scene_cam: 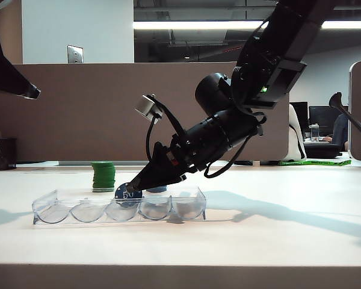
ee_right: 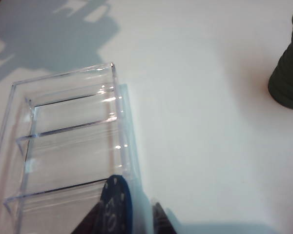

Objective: Pick up the chip in the box and place it on the pile of chips with the same color.

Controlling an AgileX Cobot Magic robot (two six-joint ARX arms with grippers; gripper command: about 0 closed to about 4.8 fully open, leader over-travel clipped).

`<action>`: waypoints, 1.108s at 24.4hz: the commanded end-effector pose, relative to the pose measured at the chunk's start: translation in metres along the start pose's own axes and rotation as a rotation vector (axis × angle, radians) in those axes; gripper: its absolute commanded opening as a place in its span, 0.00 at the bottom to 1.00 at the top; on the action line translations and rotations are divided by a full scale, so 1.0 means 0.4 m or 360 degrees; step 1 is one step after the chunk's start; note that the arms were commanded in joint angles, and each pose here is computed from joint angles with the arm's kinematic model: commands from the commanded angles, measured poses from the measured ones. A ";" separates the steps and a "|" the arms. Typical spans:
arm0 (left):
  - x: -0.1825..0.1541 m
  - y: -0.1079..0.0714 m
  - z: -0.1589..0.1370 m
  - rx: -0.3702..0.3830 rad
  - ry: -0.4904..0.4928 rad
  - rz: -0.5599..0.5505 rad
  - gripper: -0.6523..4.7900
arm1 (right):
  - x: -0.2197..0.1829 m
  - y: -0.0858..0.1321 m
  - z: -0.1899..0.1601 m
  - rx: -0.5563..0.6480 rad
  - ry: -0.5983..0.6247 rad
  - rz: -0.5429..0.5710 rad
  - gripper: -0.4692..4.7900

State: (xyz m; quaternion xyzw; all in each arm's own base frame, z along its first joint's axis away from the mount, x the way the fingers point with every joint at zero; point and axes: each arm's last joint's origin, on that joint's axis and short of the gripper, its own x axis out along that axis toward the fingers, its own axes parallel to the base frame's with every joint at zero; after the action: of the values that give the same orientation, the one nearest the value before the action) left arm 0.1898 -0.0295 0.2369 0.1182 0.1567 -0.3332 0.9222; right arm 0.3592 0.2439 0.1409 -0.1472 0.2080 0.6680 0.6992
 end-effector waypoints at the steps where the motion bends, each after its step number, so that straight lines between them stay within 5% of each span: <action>1: -0.001 0.000 0.004 0.0002 -0.0015 -0.0006 0.11 | -0.001 0.001 0.006 -0.0009 -0.0016 0.0010 0.30; 27: -0.001 -0.001 0.002 -0.0004 -0.0006 -0.0010 0.11 | -0.001 0.005 0.010 -0.0017 -0.0079 0.0098 0.29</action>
State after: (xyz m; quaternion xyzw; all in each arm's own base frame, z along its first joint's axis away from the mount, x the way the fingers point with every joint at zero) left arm 0.1895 -0.0295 0.2363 0.1173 0.1600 -0.3335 0.9216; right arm 0.3577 0.2444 0.1417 -0.1307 0.2002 0.6883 0.6849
